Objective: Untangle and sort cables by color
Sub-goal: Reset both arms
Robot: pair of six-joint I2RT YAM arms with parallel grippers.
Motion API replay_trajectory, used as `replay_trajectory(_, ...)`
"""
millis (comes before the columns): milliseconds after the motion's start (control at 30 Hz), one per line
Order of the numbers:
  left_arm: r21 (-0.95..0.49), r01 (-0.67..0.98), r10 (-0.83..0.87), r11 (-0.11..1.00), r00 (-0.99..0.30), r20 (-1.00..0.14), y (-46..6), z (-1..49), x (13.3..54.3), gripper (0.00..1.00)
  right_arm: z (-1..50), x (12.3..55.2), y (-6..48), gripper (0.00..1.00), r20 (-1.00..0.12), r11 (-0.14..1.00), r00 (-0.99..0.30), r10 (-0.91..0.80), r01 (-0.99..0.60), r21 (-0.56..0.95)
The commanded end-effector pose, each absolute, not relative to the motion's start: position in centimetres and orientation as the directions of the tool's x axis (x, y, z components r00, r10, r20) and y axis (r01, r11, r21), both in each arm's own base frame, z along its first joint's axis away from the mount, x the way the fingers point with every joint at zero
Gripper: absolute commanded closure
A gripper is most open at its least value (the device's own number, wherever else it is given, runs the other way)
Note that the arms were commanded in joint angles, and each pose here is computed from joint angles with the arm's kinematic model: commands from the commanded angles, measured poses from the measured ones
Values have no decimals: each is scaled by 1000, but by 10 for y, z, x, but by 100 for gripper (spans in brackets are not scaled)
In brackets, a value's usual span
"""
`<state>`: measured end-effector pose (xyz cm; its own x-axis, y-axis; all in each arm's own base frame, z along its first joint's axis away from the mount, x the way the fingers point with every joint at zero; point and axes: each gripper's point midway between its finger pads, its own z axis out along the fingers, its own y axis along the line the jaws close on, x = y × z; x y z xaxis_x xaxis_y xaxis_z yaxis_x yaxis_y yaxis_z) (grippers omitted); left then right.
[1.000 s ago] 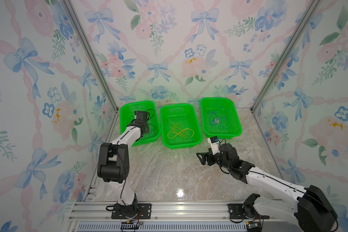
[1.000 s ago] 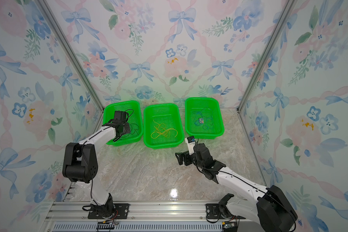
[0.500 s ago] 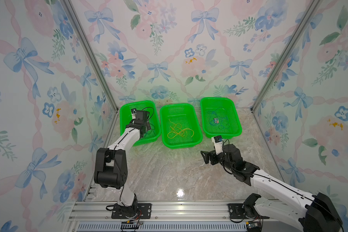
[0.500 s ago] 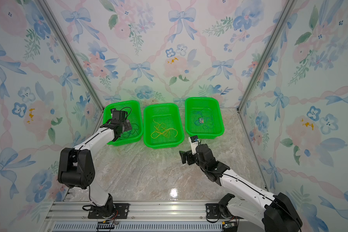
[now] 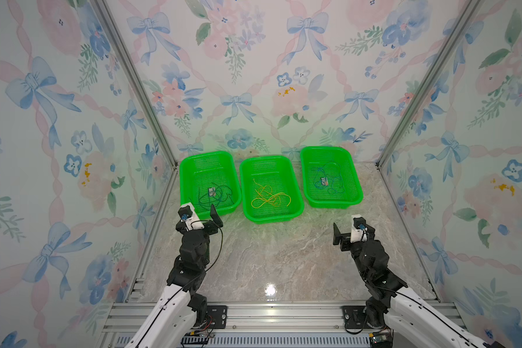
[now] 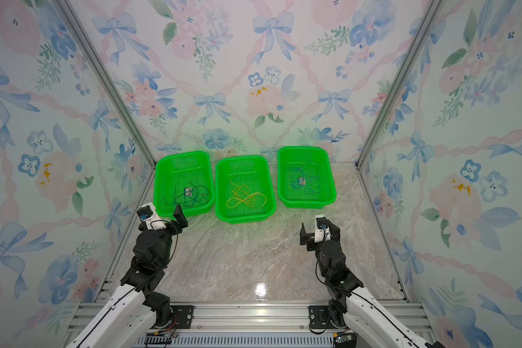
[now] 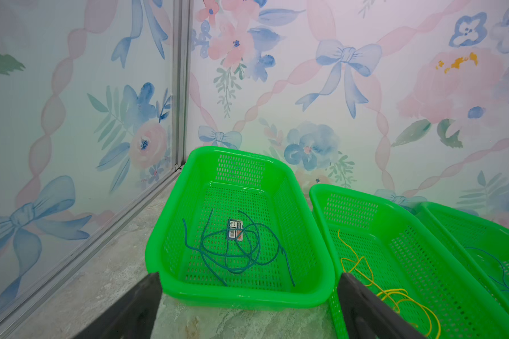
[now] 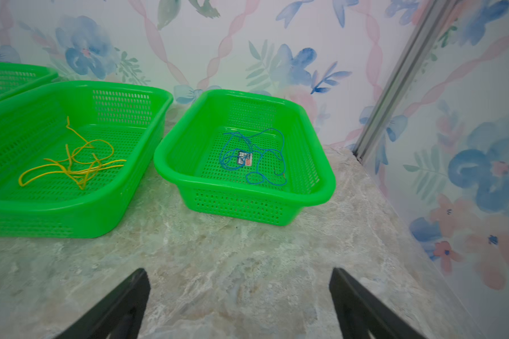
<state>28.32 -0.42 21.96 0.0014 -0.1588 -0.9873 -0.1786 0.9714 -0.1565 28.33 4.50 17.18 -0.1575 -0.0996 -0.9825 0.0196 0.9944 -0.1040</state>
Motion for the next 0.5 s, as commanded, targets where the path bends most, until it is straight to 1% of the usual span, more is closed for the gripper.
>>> replay_trajectory(0, 125, -51, 129, 991, 96, -987, -26, 221, 276, 2, 184, 288, 7, 1, -996, 984, -86, -6, 178, -22)
replay_trajectory(33, 207, -34, 209, 978, 91, -974, -29, 211, 275, 2, 180, 289, -1, 1, -996, 979, -85, 7, 204, -11)
replay_trajectory(67, 240, -40, 242, 970, 95, -966, -29, 204, 274, 2, 175, 290, -7, 1, -996, 975, -91, 9, 224, -12)
replay_trajectory(133, 212, -86, 219, 973, 87, -972, -19, 191, 274, 2, 164, 295, -16, 1, -994, 969, -111, -6, 243, -33)
replay_trajectory(200, 191, -60, 194, 980, 51, -980, -16, 178, 281, 2, 154, 299, -20, 1, -990, 966, -140, -27, 252, -62)
replay_trajectory(300, 142, -10, 142, 990, 21, -990, -11, 168, 295, 2, 142, 311, -16, 1, -989, 972, -142, -41, 224, -72)
replay_trajectory(433, 121, 10, 122, 993, -47, -991, -10, 155, 320, 2, 143, 330, -11, 1, -998, 980, -56, -8, 197, -19)
replay_trajectory(467, 118, 18, 119, 993, -47, -992, -11, 154, 325, 2, 141, 334, -9, 1, -999, 982, -47, -21, 186, -29)
